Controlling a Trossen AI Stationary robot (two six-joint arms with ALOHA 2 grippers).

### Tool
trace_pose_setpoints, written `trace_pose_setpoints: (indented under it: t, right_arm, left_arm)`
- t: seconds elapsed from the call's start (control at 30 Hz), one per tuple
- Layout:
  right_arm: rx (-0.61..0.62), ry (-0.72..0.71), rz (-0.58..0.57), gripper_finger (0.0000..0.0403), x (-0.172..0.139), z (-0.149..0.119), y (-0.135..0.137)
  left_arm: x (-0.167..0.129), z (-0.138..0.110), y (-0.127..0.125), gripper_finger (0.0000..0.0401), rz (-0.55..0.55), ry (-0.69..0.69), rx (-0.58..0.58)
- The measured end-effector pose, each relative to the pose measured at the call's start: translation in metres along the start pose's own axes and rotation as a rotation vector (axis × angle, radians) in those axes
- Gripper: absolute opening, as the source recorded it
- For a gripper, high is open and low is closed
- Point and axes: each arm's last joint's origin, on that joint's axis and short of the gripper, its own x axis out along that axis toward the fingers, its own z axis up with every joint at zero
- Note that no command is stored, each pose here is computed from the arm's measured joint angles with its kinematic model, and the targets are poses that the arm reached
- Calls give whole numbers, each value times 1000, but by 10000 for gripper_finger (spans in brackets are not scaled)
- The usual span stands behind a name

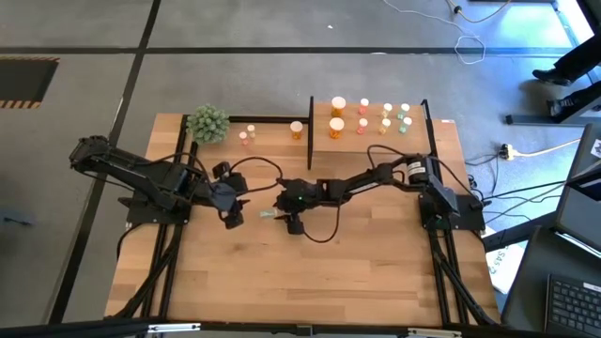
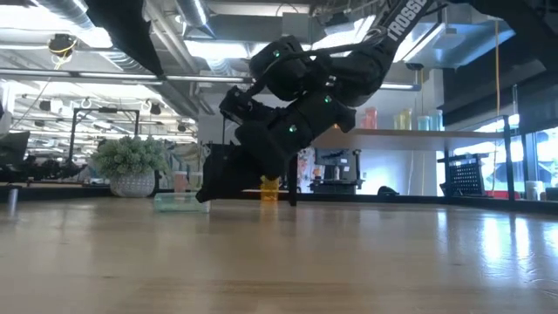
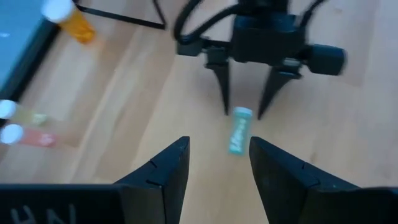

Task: Pick and place medicine bottles onto shelf by color
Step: Put the blue pill bottle on the shelf aligned with the other blue pill bottles

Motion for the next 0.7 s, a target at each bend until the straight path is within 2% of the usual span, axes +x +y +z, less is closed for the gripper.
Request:
trace_pose_setpoints:
  t: [0.23,0.53,0.7]
  right_arm:
    - [16,10,19,207,10,-11,0]
    - [28,-7,23,206,10,-10,0]
    - [30,-6,23,178,10,-10,0]
  left_arm:
    - [0,-2,-3,163,-99,52,1]
    - [0,-2,-3,163,-111,64,-19]
    - [0,-2,-3,163,-111,64,-19]
